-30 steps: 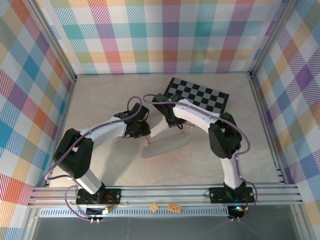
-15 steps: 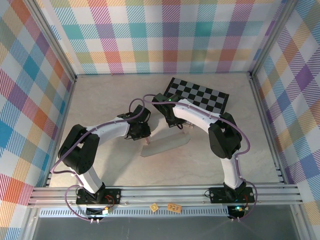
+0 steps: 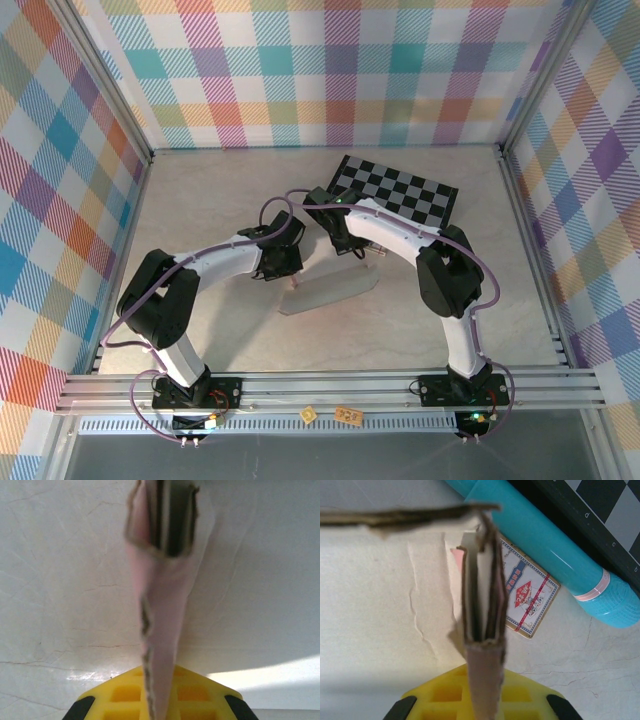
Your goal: Fold the paper box
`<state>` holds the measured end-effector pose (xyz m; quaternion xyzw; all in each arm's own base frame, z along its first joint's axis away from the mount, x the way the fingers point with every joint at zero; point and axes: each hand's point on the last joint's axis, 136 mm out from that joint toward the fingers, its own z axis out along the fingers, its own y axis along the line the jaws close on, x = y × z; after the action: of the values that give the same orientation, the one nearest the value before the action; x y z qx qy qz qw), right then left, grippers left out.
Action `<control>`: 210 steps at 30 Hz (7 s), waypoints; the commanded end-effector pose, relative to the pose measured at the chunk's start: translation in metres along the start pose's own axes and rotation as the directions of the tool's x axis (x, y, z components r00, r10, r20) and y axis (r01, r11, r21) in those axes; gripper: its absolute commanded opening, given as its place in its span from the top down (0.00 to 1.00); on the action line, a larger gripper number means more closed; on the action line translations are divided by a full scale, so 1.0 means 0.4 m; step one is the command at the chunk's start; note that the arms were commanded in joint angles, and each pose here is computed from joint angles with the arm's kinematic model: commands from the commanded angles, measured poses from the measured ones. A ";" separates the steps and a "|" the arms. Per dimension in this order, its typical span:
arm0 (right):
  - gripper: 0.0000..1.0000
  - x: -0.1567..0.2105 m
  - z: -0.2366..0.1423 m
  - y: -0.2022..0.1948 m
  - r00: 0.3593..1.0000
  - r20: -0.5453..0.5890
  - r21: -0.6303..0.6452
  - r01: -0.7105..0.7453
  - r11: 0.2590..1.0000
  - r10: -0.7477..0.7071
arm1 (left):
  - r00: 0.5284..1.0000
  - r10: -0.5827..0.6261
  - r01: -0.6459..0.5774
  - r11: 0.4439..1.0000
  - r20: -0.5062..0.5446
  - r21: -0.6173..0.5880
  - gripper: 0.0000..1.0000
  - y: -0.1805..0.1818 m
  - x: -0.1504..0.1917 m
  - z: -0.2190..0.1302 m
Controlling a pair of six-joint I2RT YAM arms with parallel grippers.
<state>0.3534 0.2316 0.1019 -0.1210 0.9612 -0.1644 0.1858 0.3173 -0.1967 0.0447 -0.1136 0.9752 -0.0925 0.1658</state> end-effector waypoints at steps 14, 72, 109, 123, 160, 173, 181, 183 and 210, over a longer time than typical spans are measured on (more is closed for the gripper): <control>1.00 0.014 0.042 -0.047 0.995 -0.046 0.177 0.097 0.979 -0.090 | 0.999 0.020 -0.024 0.993 -0.031 -0.119 1.00 0.052 0.016 -0.030; 0.95 0.303 -0.046 0.261 -0.007 -0.673 0.471 -0.775 0.421 0.740 | 0.964 -0.149 0.137 0.988 0.218 0.071 0.42 0.073 -0.168 -0.593; 0.78 -0.005 0.038 0.036 0.817 -0.472 -0.455 -0.546 0.703 0.330 | 0.881 -0.469 0.472 0.880 -0.068 0.045 0.79 0.255 -0.076 -0.329; 0.81 0.067 0.144 0.117 0.840 -0.521 -0.473 -0.434 0.767 0.154 | 0.792 -0.550 0.594 0.794 -0.263 0.130 0.95 0.154 0.009 -0.049; 0.81 0.102 0.068 0.259 0.813 -0.574 -0.552 -0.476 0.684 0.103 | 0.780 -0.550 0.625 0.703 -0.297 0.340 0.99 0.033 -0.022 0.006; 0.81 0.153 0.052 0.242 0.636 -0.703 -0.383 -0.716 0.584 0.318 | 0.786 -0.552 0.619 0.697 -0.280 0.362 0.98 0.020 -0.123 0.027; 0.82 0.214 0.023 0.246 0.312 -0.815 -0.122 -0.916 0.382 0.488 | 0.798 -0.521 0.603 0.689 -0.304 0.403 0.98 -0.027 -0.210 0.059; 0.82 0.219 0.009 0.261 0.253 -0.827 -0.072 -0.933 0.352 0.502 | 0.804 -0.498 0.595 0.682 -0.326 0.426 0.98 -0.055 -0.233 0.069; 0.52 0.204 -0.115 0.230 0.324 -0.802 -0.133 -0.916 0.378 0.502 | 0.906 -0.423 0.406 0.869 0.000 0.284 0.56 -0.001 -0.497 -0.149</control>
<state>0.2427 0.3254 0.0538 0.4029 0.8722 0.2028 -0.1893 0.4908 -0.1725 0.1124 -0.3049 0.8825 -0.3319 0.1344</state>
